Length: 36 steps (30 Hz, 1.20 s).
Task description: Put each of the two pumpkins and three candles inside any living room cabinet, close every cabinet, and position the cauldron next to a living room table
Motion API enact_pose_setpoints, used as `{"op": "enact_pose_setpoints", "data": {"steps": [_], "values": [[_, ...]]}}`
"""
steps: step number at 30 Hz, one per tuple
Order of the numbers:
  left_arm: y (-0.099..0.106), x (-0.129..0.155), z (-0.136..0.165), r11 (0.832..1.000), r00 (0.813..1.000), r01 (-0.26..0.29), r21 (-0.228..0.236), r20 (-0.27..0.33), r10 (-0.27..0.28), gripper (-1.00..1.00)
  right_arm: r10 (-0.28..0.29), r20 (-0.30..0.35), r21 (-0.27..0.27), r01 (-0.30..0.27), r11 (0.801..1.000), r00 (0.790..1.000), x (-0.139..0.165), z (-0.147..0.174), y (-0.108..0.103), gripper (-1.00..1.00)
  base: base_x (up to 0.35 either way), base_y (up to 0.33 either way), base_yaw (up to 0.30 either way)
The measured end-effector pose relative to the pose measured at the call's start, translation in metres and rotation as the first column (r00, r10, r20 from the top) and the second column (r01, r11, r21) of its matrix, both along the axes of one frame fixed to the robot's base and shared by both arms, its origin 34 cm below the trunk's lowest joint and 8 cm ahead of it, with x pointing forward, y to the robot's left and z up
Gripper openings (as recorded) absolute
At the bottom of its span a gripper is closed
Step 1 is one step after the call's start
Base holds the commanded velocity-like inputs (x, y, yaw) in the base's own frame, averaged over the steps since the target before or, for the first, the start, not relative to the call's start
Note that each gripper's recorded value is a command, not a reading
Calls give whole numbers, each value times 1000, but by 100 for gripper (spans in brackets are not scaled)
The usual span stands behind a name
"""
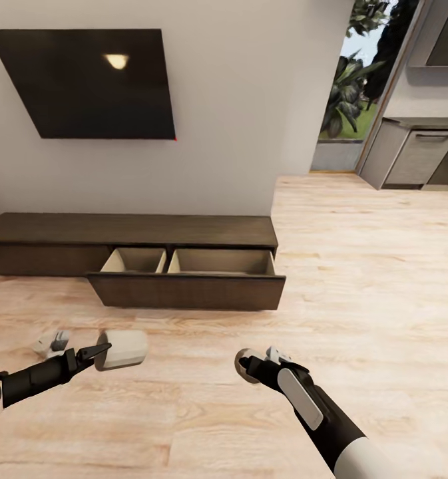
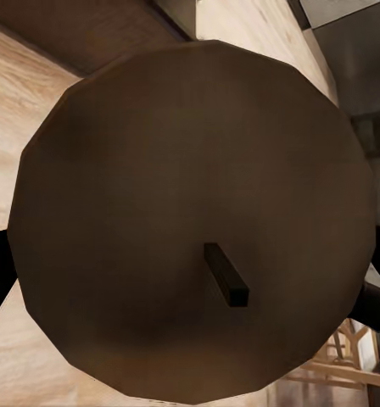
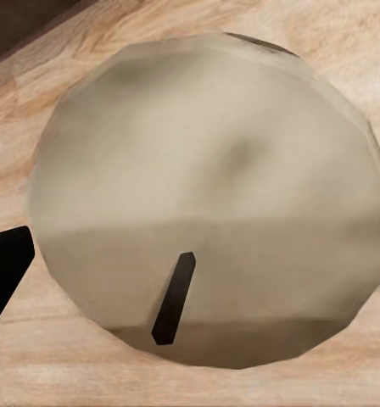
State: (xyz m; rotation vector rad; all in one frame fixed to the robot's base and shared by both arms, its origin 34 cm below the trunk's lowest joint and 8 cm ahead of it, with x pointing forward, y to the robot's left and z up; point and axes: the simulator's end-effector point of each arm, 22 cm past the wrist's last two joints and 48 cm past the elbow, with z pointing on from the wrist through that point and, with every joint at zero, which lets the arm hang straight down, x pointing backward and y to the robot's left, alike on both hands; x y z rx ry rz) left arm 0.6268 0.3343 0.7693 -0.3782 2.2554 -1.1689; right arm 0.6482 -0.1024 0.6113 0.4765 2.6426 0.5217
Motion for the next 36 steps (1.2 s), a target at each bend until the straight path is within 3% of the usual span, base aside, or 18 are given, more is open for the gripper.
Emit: {"op": "enact_pose_setpoints", "data": {"steps": [36], "values": [[-1, 0, 0, 1000, 1000, 3, 3, -2, -3, -100, 3, 5, 8, -3, 1000, 1000, 1, 2, 3, -100, 321, 65, 0]]}}
